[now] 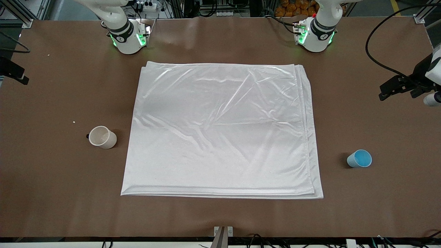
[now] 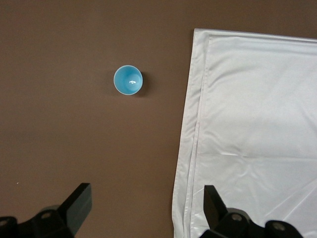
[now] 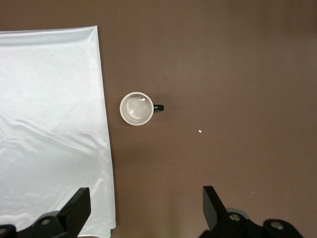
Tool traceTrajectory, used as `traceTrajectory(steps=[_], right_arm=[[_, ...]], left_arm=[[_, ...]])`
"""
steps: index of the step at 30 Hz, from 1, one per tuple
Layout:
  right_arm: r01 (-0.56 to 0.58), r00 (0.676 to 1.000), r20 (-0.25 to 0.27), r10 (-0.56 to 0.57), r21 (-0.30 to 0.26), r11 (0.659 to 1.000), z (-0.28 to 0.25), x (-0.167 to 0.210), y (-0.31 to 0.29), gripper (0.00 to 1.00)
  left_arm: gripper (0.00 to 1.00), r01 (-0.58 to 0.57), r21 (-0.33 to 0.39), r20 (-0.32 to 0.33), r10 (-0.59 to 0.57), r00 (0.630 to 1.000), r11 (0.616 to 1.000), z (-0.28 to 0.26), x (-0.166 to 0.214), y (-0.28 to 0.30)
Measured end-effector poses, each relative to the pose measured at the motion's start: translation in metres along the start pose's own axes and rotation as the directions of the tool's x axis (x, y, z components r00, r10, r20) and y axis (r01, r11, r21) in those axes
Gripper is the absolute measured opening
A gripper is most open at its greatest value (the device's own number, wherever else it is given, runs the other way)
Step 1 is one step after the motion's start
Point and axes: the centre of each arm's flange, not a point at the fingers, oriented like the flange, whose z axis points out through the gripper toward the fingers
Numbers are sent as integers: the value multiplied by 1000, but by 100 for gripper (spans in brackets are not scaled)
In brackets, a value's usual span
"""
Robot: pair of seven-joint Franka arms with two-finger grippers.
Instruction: Place blue cup into white mug on cloth
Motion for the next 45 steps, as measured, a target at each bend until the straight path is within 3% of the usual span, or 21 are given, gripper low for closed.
traceTrajectory(steps=[23,37,45], right_arm=[[5,999,34,-5,2,1000,23,3,0,100],[148,987,62,-149,20,989,93,12,-6,99],[316,947,54,-317,29,948,133,16,-8,100]], left_arm=[[100,2,-1,-4,-2,1000,1000,4,4,-1],[100,4,0,10,-4,1000,1000,7,4,-2],[100,0,1,22,0,1000,1000,10,4,0]])
